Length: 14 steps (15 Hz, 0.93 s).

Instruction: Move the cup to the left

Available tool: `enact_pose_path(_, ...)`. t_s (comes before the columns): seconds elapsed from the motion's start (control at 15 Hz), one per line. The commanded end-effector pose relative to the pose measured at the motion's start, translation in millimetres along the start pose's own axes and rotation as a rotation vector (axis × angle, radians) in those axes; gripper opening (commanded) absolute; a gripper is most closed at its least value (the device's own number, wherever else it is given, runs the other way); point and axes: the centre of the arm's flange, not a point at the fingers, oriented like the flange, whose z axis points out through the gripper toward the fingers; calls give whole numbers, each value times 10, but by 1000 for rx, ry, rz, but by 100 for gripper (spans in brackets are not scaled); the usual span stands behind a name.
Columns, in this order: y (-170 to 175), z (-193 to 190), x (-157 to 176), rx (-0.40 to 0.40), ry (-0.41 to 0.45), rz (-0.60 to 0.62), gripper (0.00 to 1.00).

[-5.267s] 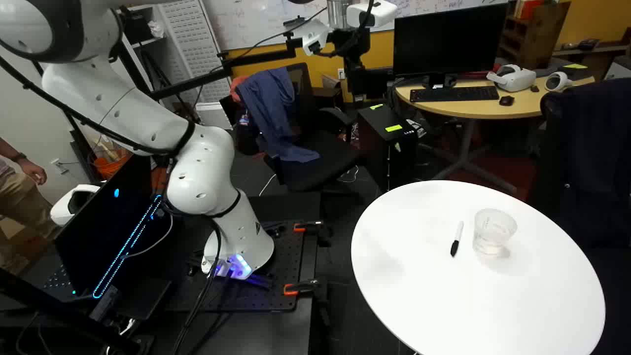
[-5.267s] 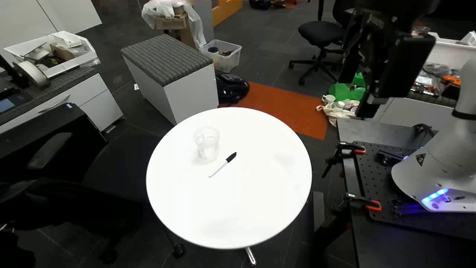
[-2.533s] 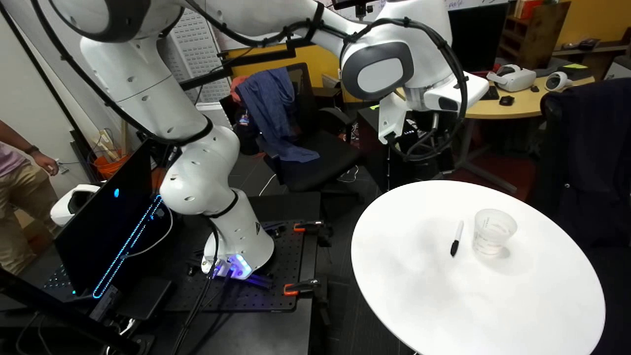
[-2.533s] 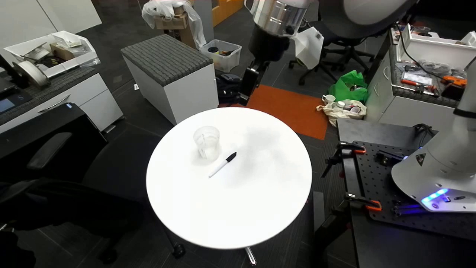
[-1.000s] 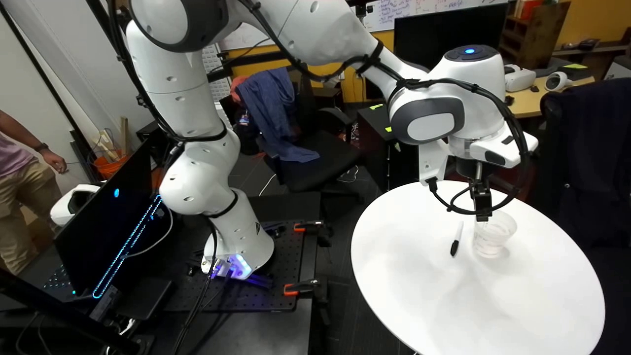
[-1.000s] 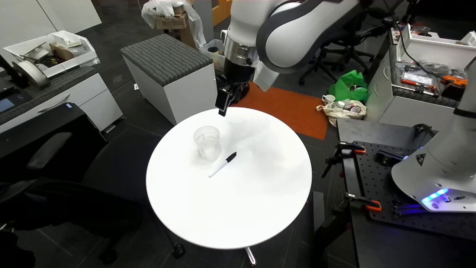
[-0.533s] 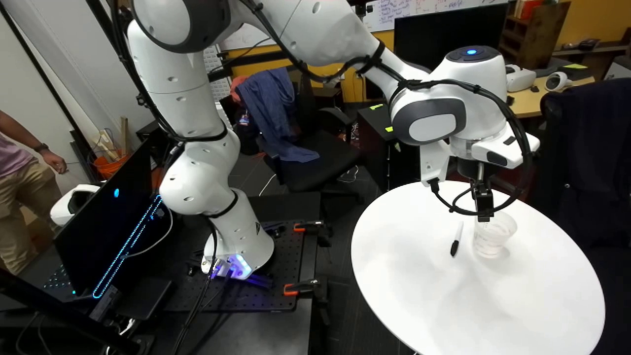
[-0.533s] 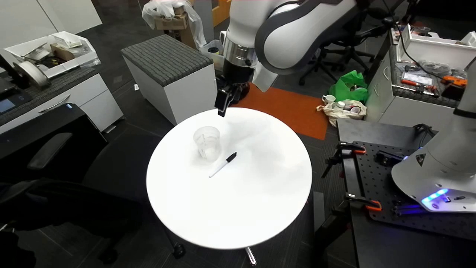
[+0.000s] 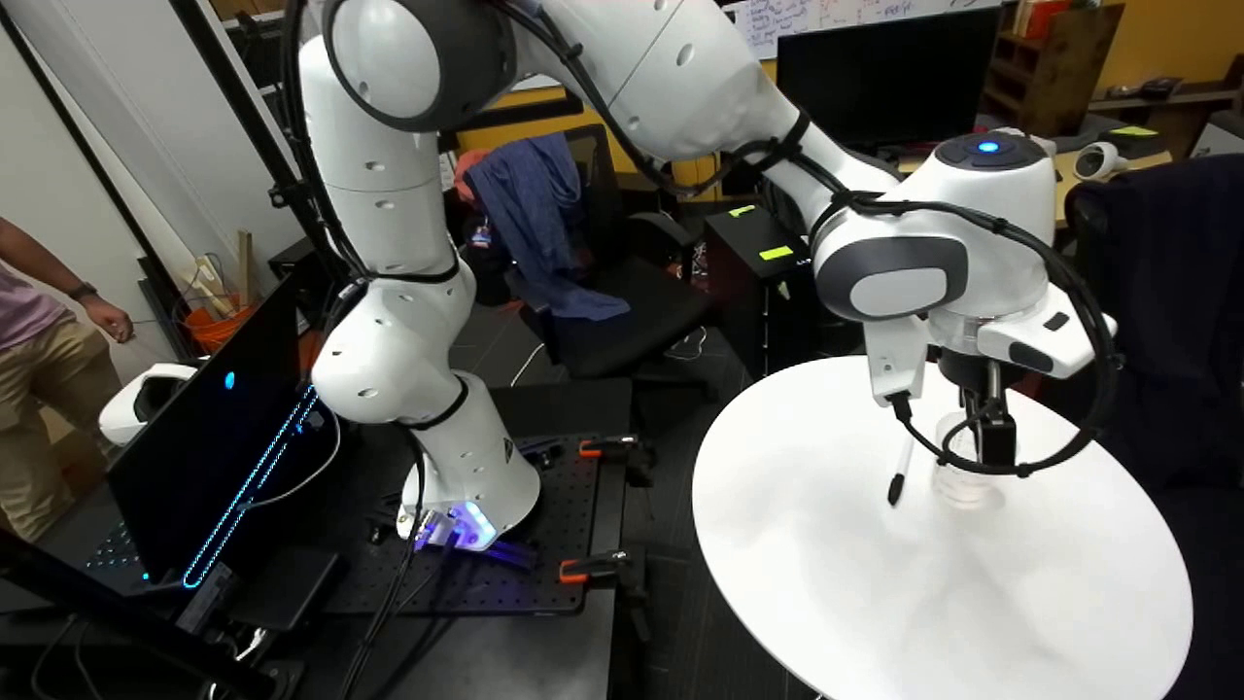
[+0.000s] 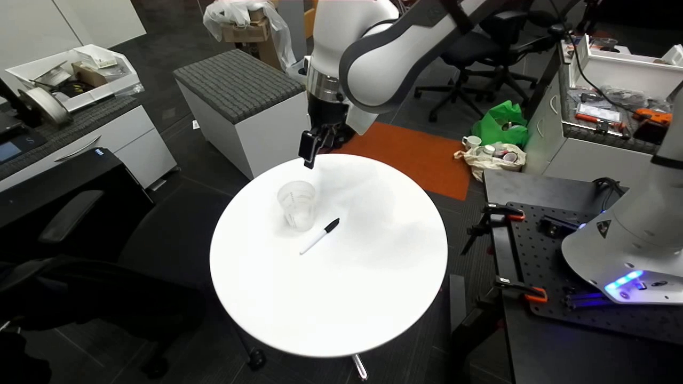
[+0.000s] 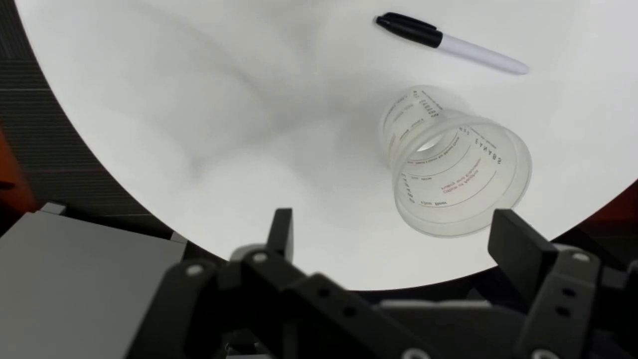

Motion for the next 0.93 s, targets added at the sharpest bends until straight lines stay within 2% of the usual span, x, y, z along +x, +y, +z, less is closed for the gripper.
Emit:
enact_pose_path(0.0, 64, 232, 251, 20, -4, -12, 100)
enact_pose_path(0.87, -26, 829, 481, 87, -68, -68, 100)
